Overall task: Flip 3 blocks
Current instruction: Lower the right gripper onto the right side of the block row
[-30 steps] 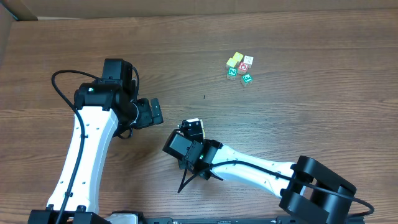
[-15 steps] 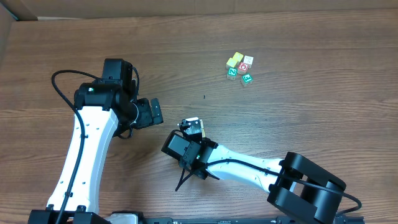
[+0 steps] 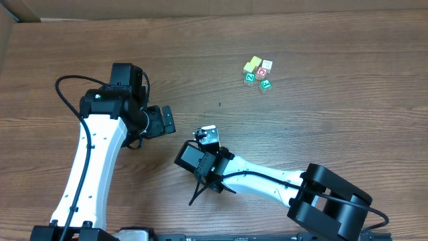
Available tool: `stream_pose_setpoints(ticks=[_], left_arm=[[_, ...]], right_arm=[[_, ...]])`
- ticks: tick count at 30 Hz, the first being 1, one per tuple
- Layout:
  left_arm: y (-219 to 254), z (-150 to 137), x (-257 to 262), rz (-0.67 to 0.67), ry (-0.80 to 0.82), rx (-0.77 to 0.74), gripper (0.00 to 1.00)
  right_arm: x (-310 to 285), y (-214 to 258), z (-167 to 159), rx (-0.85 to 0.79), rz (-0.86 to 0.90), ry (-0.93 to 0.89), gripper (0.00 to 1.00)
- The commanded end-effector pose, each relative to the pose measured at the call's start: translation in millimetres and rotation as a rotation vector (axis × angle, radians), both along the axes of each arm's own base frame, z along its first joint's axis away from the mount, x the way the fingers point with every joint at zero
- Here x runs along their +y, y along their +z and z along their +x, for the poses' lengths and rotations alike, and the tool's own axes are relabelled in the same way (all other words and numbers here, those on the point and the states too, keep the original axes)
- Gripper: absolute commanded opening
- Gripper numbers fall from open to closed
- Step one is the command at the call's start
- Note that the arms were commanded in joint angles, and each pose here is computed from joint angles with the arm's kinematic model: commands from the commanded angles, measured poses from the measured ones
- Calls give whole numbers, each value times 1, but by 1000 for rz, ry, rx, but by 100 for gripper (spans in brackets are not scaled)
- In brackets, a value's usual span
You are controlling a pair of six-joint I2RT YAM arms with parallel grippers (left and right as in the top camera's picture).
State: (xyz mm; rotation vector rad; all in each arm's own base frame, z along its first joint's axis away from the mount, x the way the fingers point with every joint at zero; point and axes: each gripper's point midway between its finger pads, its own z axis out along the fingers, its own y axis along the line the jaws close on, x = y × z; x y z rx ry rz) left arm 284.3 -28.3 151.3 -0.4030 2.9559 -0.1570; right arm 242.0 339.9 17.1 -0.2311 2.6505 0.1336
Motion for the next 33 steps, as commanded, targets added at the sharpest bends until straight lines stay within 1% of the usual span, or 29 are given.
stream_pose_setpoints(ticks=[1,5,12,15,18,22,25,28,33], left_arm=[[-1,0,2,12,-9,-1,100],[-1,0,2,12,-8,-1,100],[-1,0,2,12,-9,-1,100],[-1,0,2,12,-9,-1,100],[-1,1,2,12,-9,-1,99],[-1,0,2,12,-9,-1,100],[-1,0,2,12,-9,-1,100],[-1,0,2,12,-9,-1,100],[-1,0,2,12,-8,-1,100]], right_arm=[[-3,-1,1,-14,-12,-10,4],[-5,0,0,-4,-15,-32,4],[0,1,-1,8,5,-20,4],[15,3,-4,30,51,40,4],[21,19,-4,27,68,77,4],[14,59,5,15,120,17,4],[5,77,10,31,166,-17,4],[-8,80,20,65,181,-53,4],[-40,69,43,110,168,-147,4]])
